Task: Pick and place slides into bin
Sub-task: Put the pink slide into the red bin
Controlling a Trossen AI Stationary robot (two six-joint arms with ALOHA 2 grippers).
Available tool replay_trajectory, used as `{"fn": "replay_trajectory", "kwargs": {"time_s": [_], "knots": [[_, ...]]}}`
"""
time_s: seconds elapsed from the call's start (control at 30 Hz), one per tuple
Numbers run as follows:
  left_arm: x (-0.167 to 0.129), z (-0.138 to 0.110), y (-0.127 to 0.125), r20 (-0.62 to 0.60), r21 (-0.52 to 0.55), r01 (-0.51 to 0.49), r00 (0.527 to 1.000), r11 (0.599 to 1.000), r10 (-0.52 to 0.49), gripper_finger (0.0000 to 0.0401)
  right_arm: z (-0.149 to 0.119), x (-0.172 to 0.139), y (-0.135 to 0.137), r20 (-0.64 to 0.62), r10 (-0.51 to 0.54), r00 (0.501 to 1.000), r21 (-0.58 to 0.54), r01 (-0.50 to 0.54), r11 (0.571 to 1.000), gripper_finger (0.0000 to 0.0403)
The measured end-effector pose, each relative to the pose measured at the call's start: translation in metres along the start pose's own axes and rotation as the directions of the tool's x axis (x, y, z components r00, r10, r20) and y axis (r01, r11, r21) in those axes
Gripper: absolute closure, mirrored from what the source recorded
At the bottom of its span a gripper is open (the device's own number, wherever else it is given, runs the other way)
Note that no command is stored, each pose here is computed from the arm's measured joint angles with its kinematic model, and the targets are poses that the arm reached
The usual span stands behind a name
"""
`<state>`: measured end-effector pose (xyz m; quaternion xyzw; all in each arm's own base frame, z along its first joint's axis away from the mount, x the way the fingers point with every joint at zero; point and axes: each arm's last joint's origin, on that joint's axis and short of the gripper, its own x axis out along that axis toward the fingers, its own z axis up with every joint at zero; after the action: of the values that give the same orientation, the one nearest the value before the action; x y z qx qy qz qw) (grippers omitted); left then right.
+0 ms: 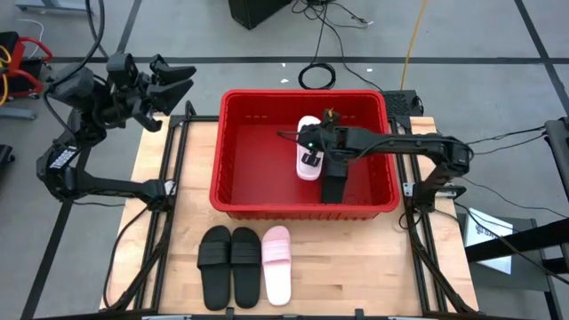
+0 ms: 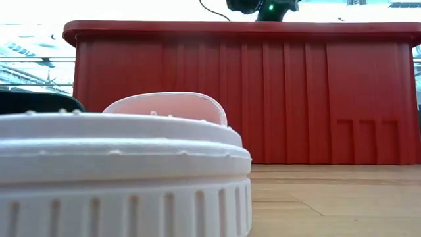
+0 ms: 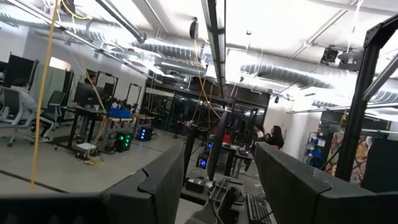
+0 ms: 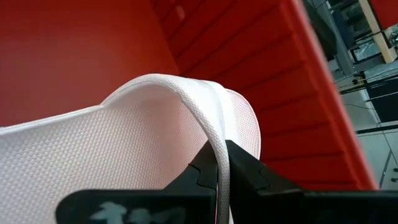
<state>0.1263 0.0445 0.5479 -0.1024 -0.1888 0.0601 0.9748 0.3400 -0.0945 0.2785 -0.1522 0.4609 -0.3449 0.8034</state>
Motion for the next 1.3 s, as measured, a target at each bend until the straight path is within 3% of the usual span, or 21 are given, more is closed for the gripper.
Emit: {"fn": "replay_trajectory", "kwargs": {"time_s": [0.2,0.4,0.53,1.0,1.3], "knots": [[0.000,0.000,0.000,0.000,-0.006,-0.001,1.000,1.000,0.001,0.0199,-0.001,0.029,0.019,-0.038,0.075,0.996,-0.046,-0.077,0.996,0.0399],[0.000,0.000,0.000,0.000,-0.006,-0.001,1.000,1.000,0.001,0.0199,0.001,0.047,0.028,-0.028,0.071,0.997,-0.111,-0.074,0.991,0.0399],[0.000,0.000,0.000,0.000,-0.010,-0.001,1.000,1.000,0.001,0.0199,-0.003,0.056,0.022,-0.040,0.059,0.997,-0.108,-0.063,0.992,0.0399],[0.000,-0.001,0.000,-0.007,-0.033,0.007,1.000,0.999,-0.008,0.0199,-0.015,0.082,0.000,-0.034,0.172,0.984,-0.140,-0.175,0.975,0.0399],[0.000,-0.001,0.000,-0.007,-0.045,0.008,1.000,0.999,-0.008,0.0199,-0.019,0.089,-0.012,-0.042,0.156,0.987,-0.109,-0.160,0.981,0.0399]]}}
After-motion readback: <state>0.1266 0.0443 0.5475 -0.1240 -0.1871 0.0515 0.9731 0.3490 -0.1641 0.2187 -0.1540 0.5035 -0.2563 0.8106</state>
